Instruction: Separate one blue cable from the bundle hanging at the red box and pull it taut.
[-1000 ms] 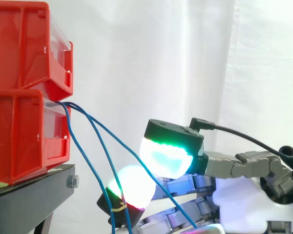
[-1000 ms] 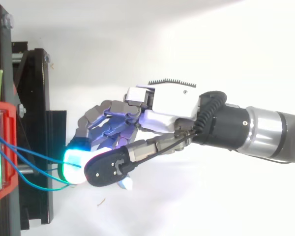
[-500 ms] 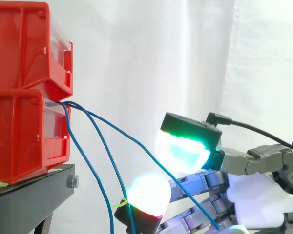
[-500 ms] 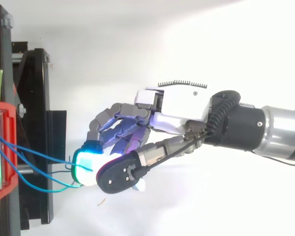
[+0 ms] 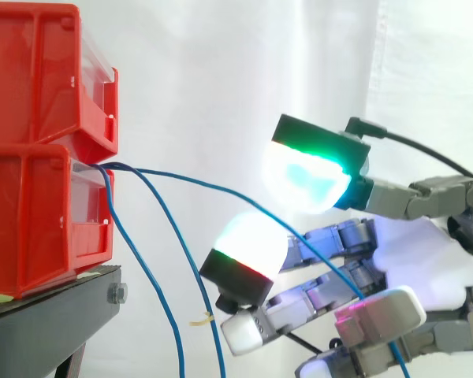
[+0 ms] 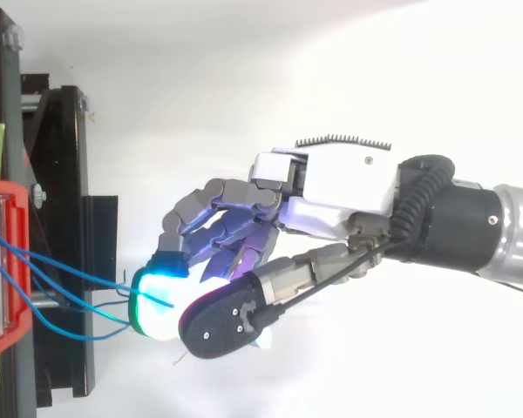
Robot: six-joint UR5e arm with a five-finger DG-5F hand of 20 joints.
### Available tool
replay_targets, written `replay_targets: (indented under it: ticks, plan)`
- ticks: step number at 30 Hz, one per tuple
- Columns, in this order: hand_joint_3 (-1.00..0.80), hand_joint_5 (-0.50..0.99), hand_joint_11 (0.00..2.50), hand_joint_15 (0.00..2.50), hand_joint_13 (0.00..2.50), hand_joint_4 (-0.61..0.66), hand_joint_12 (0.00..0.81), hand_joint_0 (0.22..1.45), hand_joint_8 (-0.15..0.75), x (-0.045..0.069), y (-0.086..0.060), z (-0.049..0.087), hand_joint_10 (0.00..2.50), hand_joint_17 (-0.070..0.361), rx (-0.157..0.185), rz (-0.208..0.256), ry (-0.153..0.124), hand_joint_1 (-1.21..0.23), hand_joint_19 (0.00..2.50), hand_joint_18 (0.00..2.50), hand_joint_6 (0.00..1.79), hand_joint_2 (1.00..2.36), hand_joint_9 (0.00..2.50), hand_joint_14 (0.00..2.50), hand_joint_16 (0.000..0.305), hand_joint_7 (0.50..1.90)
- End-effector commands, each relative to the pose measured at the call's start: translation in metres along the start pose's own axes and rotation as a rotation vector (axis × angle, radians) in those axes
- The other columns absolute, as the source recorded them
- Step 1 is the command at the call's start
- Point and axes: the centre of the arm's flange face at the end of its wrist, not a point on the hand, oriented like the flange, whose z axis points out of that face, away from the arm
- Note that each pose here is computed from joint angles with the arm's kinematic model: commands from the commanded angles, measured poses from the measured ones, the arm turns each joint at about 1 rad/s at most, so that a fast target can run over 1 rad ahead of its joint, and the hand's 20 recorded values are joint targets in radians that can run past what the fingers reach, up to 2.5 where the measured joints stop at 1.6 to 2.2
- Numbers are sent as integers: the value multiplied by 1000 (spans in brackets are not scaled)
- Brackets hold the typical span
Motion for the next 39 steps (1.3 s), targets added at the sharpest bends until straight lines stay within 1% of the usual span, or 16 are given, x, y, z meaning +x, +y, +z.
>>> replay_targets:
  ticks: [1, 4, 8, 13, 15, 16, 19, 22, 23, 26, 27, 29, 30, 31, 33, 39]
  plan:
    - [-346, -211, 596, 1041, 1397, 163, 345, 644, 331, 2, 10, -3, 13, 119, -5, -10, -9, -694, 551, 798, 911, 1010, 740, 24, 53, 839]
    - [-261, -209, 621, 1049, 1398, 129, 344, 646, 333, 2, 10, -3, 13, 119, -8, -14, -23, -707, 552, 803, 926, 1014, 752, 24, 53, 860]
    - [-197, -209, 625, 1050, 1404, 105, 351, 649, 336, 4, 8, -3, 13, 121, -6, -17, -23, -722, 545, 813, 932, 1016, 760, 23, 54, 883]
    - [-147, -210, 669, 1054, 1400, 64, 350, 667, 332, 4, 10, -3, 13, 121, -14, -32, -27, -764, 552, 815, 939, 1017, 784, 24, 54, 904]
    - [-121, -210, 674, 1047, 1402, 43, 352, 669, 331, 3, 9, -3, 11, 122, -17, -42, -39, -771, 549, 819, 942, 1017, 789, 23, 54, 919]
    - [-108, -208, 686, 1054, 1403, 38, 352, 669, 333, 2, 10, -2, 11, 122, -27, -47, -51, -773, 547, 822, 947, 1017, 798, 23, 54, 903]
    - [-98, -205, 695, 1056, 1406, 24, 353, 669, 332, 1, 10, -2, 11, 123, -31, -45, -60, -775, 545, 825, 949, 1018, 812, 24, 55, 901]
    - [-103, -204, 703, 1055, 1408, 23, 358, 671, 330, 1, 10, -2, 11, 123, -30, -46, -60, -776, 544, 827, 949, 1016, 818, 22, 55, 897]
    - [-107, -204, 701, 1062, 1406, 23, 356, 671, 330, 1, 10, -2, 14, 123, -27, -48, -55, -776, 552, 825, 949, 1016, 818, 24, 55, 890]
    - [-119, -203, 702, 1057, 1396, 31, 355, 673, 333, 1, 9, -3, 14, 123, -16, -74, -53, -776, 545, 823, 948, 1016, 823, 25, 54, 885]
    - [-122, -203, 707, 1047, 1395, 31, 361, 674, 331, 2, 8, -3, 13, 123, -9, -99, -46, -777, 554, 818, 947, 1015, 825, 23, 54, 889]
    - [-132, -203, 699, 1057, 1392, 27, 356, 675, 330, 2, 10, -3, 13, 122, -9, -114, -48, -777, 555, 815, 946, 1015, 829, 23, 54, 893]
    - [-145, -202, 707, 1057, 1391, 27, 359, 677, 331, 1, 8, -4, 11, 122, -5, -131, -54, -777, 556, 813, 945, 1016, 832, 23, 54, 889]
    - [-146, -202, 709, 1049, 1392, 26, 359, 677, 331, 1, 9, -4, 14, 122, -6, -143, -53, -776, 556, 813, 944, 1015, 831, 24, 54, 886]
    - [-153, -202, 712, 1049, 1391, 28, 356, 678, 329, 1, 8, -4, 13, 121, -4, -154, -50, -776, 557, 808, 941, 1015, 834, 23, 54, 899]
    - [-172, -200, 699, 1048, 1382, 34, 358, 683, 331, 1, 9, -3, 14, 122, -5, -164, -53, -777, 552, 794, 934, 1014, 831, 23, 54, 915]
